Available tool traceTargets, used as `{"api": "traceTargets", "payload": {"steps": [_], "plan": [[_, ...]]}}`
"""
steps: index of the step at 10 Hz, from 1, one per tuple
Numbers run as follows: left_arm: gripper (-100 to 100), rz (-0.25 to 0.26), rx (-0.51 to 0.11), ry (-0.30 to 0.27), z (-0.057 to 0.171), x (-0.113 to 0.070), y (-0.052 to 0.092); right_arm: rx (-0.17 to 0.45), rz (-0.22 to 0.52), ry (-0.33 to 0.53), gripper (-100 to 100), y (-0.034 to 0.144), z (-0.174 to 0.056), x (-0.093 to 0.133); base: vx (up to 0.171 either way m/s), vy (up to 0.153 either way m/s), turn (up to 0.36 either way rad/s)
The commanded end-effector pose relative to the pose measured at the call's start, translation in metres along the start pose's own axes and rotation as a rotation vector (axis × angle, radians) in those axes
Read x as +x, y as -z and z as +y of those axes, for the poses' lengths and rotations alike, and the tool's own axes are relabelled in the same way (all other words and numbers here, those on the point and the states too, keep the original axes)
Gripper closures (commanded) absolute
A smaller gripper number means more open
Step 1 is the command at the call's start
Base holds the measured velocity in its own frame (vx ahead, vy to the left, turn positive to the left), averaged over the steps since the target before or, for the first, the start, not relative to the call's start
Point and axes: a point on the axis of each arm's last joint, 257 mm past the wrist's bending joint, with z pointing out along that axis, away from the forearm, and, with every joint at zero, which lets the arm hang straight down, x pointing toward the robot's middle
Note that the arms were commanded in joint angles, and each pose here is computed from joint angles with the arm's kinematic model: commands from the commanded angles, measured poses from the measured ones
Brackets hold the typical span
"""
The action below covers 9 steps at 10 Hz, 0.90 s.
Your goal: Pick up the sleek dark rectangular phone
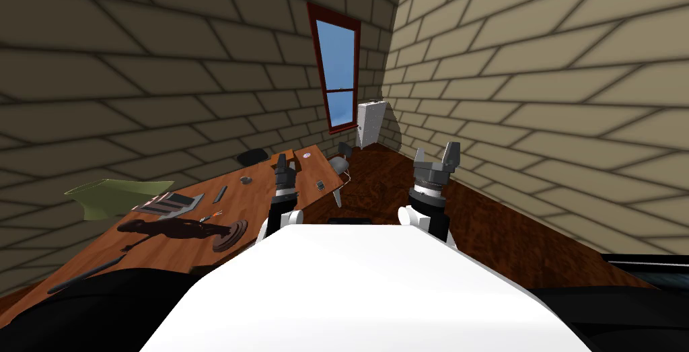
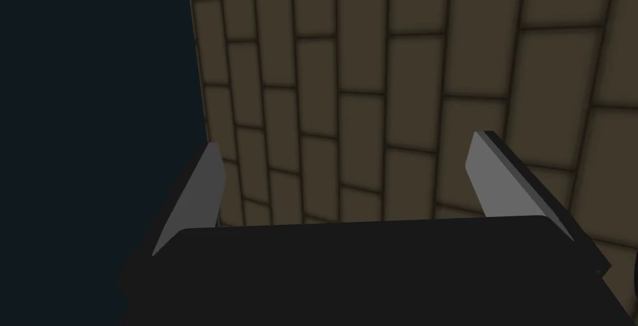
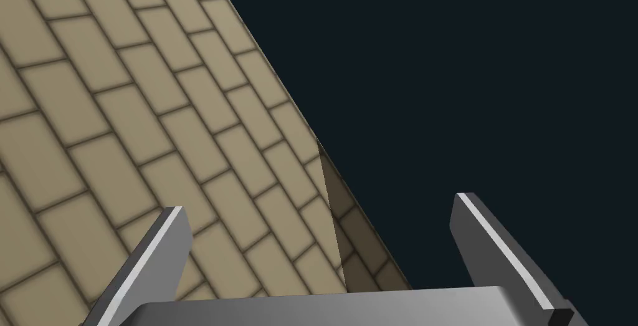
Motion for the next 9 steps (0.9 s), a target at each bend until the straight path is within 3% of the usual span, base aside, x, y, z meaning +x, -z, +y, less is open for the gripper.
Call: {"api": "traceTargets", "payload": {"steps": [1, 5, 9], "plan": [[-100, 0.034, -0.004, -0.018, 0.003, 0.004, -0.002, 0.000, 0.000, 0.000, 0, 0.000, 0.000, 0.000, -0.007, -0.021, -0.001], [-100, 0.124, -0.049, -0.068, 0.024, 0.016, -0.014, 0.000, 0.000, 0.000, 0, 0.000, 0.000, 0.000, -0.027, -0.084, 0.001], [-100, 0.194, -0.131, -0.115, 0.058, 0.027, -0.034, 0.000, 0.000, 0.000, 0, 0.000, 0.000, 0.000, -0.048, -0.156, -0.005]]}}
